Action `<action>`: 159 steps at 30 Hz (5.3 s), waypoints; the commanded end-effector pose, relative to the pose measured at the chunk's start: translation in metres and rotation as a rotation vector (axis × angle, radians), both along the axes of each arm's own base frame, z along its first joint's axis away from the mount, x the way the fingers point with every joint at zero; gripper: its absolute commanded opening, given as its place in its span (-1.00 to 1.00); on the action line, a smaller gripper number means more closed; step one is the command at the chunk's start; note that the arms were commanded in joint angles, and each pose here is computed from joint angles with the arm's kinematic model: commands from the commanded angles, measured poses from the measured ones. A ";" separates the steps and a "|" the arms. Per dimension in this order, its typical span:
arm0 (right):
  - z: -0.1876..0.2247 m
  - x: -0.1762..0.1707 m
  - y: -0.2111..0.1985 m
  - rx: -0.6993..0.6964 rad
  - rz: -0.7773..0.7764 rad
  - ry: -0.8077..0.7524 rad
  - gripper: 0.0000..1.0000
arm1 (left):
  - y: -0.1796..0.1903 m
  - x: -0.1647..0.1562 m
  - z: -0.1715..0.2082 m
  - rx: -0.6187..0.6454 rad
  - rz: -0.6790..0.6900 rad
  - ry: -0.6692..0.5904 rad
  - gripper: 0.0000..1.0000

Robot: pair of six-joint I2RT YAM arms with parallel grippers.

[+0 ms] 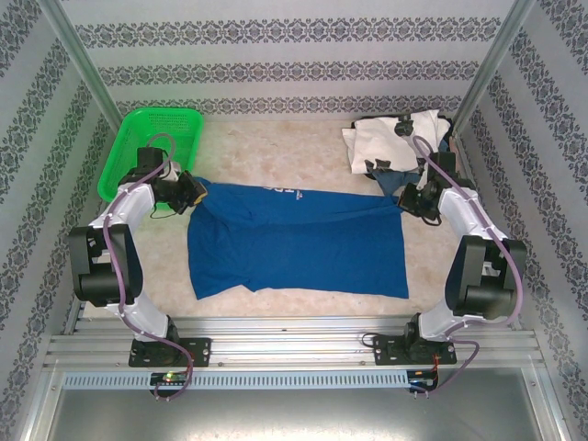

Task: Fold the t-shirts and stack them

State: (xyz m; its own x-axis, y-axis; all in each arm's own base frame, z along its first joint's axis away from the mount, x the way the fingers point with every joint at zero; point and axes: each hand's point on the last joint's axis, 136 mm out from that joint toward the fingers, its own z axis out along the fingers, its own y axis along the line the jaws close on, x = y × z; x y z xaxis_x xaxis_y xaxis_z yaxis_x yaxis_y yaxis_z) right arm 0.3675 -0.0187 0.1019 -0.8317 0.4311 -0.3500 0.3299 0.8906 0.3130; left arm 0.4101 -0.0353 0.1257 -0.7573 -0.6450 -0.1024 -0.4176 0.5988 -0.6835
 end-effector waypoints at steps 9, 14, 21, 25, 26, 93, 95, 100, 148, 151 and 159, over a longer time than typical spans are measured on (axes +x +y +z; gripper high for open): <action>-0.013 -0.022 0.006 0.046 -0.029 0.004 -1.00 | 0.021 0.014 0.001 0.056 0.009 -0.004 -1.00; -0.020 -0.027 0.008 0.056 -0.032 0.016 -1.00 | 0.028 0.024 0.002 0.079 -0.005 -0.007 -1.00; -0.022 -0.024 0.008 0.046 -0.036 0.017 -1.00 | 0.033 0.032 -0.001 0.083 -0.008 -0.010 -1.00; -0.029 -0.025 0.013 0.058 -0.032 0.032 -1.00 | 0.034 0.029 -0.007 0.085 -0.006 -0.003 -1.00; -0.030 -0.026 0.015 0.064 -0.028 0.036 -1.00 | 0.034 0.028 -0.010 0.085 -0.007 0.002 -1.00; 0.059 -0.091 0.105 0.120 0.383 -0.257 0.96 | -0.092 -0.054 -0.067 0.762 -0.787 0.097 0.17; 0.060 -0.092 0.107 0.126 0.388 -0.260 0.96 | -0.094 -0.049 -0.072 0.789 -0.804 0.104 0.14; 0.062 -0.093 0.106 0.123 0.386 -0.263 0.96 | -0.095 -0.046 -0.090 0.833 -0.855 0.141 0.06; 0.061 -0.086 0.105 0.112 0.388 -0.266 0.96 | -0.146 -0.019 -0.061 0.541 -0.883 0.154 0.08; 0.062 -0.086 0.105 0.110 0.390 -0.270 0.96 | -0.140 -0.019 -0.033 0.527 -0.752 0.093 0.14; 0.070 -0.085 0.112 0.139 0.421 -0.308 0.96 | -0.068 -0.044 -0.017 0.289 -0.239 0.070 0.20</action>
